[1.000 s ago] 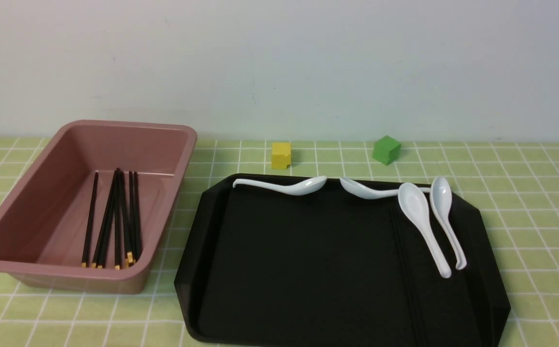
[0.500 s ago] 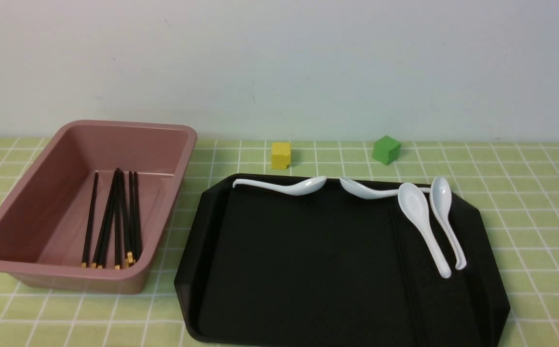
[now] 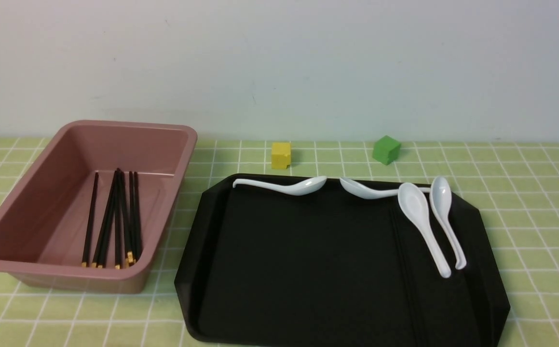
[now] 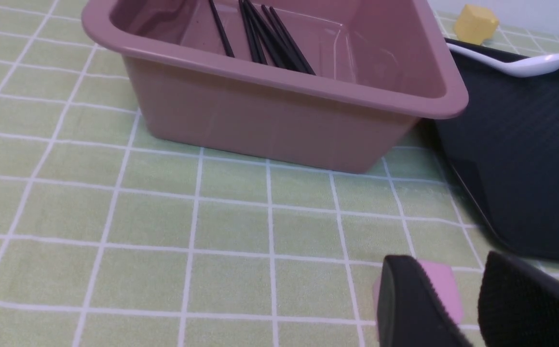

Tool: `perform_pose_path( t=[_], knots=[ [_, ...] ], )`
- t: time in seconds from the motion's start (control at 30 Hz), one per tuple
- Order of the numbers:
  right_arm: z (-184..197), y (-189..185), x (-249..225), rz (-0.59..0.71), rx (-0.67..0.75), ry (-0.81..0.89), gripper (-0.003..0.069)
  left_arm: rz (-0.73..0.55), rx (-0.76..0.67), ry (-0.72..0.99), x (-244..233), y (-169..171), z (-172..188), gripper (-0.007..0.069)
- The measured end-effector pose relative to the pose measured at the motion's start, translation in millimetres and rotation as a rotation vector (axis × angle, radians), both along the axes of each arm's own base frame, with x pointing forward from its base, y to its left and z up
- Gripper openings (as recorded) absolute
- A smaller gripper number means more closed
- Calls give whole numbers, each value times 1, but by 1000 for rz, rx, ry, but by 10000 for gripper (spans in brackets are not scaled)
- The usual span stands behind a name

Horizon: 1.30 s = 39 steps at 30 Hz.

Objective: On green tablecloth take chopsticks from black tray and put them in box.

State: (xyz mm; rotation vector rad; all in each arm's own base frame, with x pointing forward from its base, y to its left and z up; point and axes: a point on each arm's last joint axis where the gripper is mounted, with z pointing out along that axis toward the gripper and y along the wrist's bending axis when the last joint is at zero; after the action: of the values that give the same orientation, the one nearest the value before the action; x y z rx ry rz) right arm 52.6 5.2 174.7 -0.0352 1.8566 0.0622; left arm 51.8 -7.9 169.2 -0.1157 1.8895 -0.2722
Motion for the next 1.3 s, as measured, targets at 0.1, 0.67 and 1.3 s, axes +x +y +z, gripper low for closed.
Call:
perform_pose_path(
  t=[0.1, 0.67, 1.3],
  knots=[
    [0, 0, 0, 0, 0, 1, 65, 0, 0, 0, 0, 0, 0, 238],
    [0, 0, 0, 0, 1, 1, 90, 0, 0, 0, 0, 0, 0, 238],
    [0, 0, 0, 0, 0, 1, 114, 0, 0, 0, 0, 0, 0, 238]
  ],
)
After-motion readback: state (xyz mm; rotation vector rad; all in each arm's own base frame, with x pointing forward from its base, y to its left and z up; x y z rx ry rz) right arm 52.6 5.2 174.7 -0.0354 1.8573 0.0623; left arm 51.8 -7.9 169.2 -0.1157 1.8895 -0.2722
